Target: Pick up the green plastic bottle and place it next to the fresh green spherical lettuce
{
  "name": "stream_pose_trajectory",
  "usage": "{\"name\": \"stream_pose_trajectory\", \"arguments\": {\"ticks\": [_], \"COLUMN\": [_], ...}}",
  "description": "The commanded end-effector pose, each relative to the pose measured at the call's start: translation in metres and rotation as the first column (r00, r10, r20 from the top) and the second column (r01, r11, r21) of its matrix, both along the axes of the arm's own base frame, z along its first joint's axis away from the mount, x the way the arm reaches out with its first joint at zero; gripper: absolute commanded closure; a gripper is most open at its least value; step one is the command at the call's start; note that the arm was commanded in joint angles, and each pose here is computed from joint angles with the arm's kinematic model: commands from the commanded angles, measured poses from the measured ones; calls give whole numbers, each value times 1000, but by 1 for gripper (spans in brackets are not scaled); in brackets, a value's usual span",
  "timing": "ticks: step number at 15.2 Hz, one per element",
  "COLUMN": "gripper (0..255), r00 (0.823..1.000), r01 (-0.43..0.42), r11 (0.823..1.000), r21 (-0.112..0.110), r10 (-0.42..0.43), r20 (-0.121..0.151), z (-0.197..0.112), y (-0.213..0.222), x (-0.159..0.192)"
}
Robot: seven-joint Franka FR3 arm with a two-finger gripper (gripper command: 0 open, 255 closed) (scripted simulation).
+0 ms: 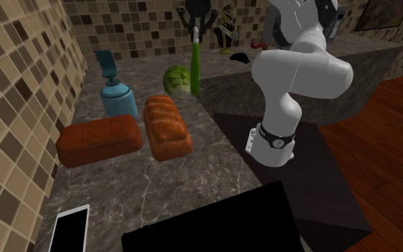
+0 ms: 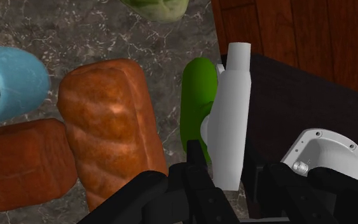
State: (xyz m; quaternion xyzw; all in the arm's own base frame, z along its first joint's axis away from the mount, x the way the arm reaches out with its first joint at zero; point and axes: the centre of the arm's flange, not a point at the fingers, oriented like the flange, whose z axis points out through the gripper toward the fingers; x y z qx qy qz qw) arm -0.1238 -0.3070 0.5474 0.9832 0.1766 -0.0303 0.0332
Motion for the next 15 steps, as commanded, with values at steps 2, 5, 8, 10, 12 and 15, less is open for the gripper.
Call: {"name": "stream_pose_trajectory", "arguments": {"ticks": [2, 5, 8, 10, 12, 15], "gripper": [255, 255, 255, 255, 255, 255], "r00": [1000, 1000, 1000, 1000, 1000, 1000], "r01": [0, 0, 0, 0, 0, 0], "r11": [1000, 1000, 1000, 1000, 1000, 1000], "r21": [0, 0, 0, 0, 0, 0], "r10": [0, 0, 0, 0, 0, 0], "r20": [0, 0, 0, 0, 0, 0], "z": [-16, -32, -48, -58, -69, -85], "y": [-2, -2, -2, -2, -2, -2], "x": [0, 0, 0, 0, 0, 0]}}
